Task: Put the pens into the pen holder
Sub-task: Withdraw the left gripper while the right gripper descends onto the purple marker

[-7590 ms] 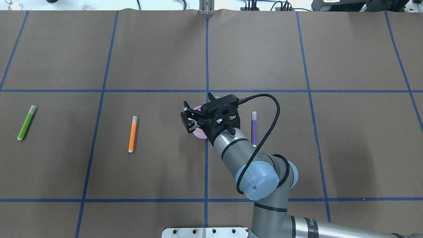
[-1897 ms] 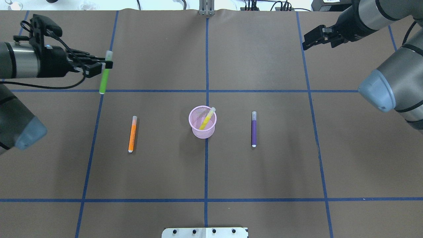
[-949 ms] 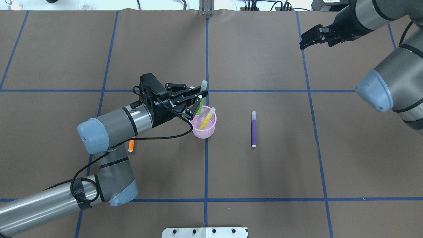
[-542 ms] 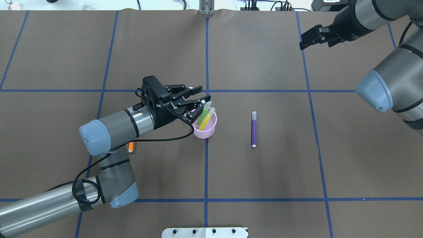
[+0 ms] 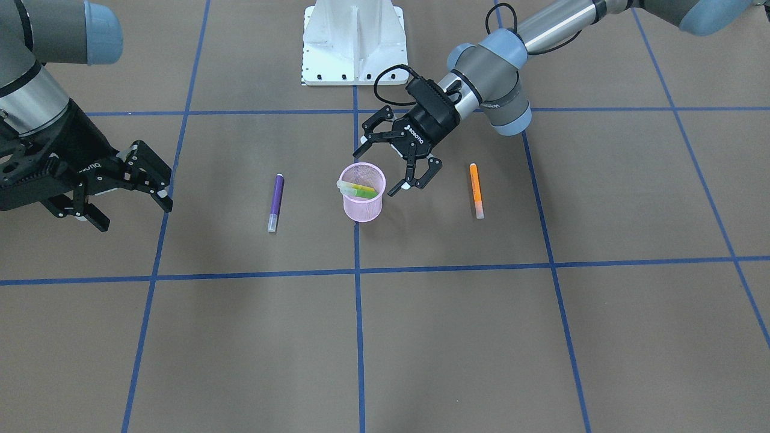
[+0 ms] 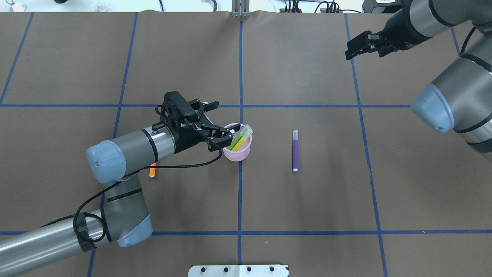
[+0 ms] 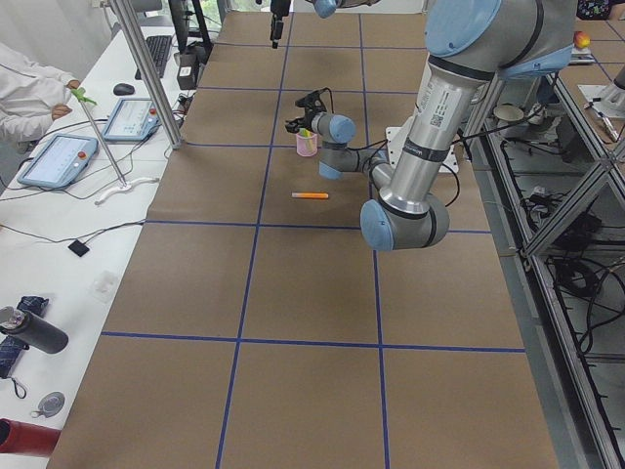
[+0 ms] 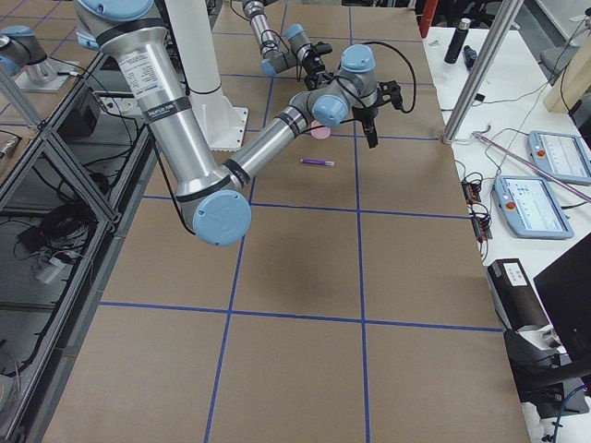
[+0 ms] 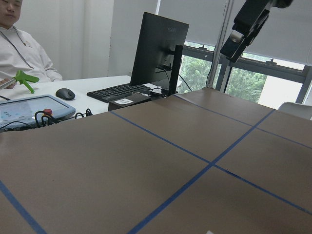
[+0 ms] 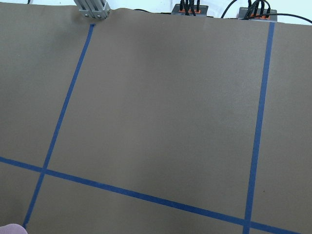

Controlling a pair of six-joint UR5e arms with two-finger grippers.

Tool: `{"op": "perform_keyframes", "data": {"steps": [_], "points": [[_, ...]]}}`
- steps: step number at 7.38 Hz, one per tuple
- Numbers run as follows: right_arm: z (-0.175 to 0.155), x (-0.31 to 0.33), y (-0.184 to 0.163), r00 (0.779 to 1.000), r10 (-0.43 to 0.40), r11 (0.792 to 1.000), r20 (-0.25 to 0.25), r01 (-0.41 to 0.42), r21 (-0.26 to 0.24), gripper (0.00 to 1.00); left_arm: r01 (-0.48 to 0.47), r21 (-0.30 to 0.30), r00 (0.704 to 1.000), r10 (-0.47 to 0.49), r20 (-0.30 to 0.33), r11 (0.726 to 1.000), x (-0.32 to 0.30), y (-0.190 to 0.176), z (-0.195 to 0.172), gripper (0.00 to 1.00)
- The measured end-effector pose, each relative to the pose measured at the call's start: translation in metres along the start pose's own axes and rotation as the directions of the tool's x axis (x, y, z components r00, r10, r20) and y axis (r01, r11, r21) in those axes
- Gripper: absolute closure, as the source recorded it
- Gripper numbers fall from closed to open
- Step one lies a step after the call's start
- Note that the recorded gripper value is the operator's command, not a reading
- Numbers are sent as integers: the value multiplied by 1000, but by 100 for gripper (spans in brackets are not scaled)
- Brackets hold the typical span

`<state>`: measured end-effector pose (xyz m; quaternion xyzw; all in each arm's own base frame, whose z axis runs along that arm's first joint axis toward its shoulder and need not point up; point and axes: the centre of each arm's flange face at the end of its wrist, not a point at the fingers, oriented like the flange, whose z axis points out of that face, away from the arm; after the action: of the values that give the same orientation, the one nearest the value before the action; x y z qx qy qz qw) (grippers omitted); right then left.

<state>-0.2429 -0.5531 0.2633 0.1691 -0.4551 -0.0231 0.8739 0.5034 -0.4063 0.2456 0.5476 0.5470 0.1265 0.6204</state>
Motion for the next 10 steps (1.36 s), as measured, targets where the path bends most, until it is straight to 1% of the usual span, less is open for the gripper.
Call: {"op": "perform_keyframes", "data": {"steps": [1, 2, 3, 4, 5, 6, 7, 8, 9, 10], "points": [[6, -6, 4, 1000, 31, 999, 0, -31, -8, 1, -8, -88, 999, 12, 39, 996, -5, -11, -18, 1], [15, -17, 12, 997, 71, 997, -6, -71, -12, 1, -3, -183, 996, 19, 87, 983, -15, -24, -38, 1], [27, -31, 23, 993, 117, 993, -18, -117, -11, 2, 27, -298, 990, 16, 141, 954, -34, -43, -58, 1], [41, -43, 35, 987, 154, 988, -34, -155, -11, 2, 81, -416, 981, 2, 194, 906, -59, -64, -79, 1], [55, -52, 47, 981, 181, 983, -63, -183, -16, 2, 162, -518, 966, -28, 256, 840, -88, -82, -100, 1], [71, -59, 59, 974, 198, 979, -110, -202, -30, 3, 259, -586, 943, -69, 327, 768, -119, -94, -120, 0], [87, -67, 72, 967, 197, 977, -161, -208, -48, 3, 354, -618, 912, -113, 394, 701, -152, -101, -143, 0], [106, -72, 84, 959, 196, 975, -202, -213, -62, 3, 427, -626, 883, -153, 444, 653, -180, -102, -168, 0], [125, -78, 94, 948, 213, 970, -235, -234, -63, 4, 467, -621, 864, -177, 471, 630, -195, -102, -185, 0], [142, -88, 104, 937, 236, 964, -255, -258, -56, 4, 484, -615, 855, -187, 484, 623, -200, -102, -195, 0]]}}
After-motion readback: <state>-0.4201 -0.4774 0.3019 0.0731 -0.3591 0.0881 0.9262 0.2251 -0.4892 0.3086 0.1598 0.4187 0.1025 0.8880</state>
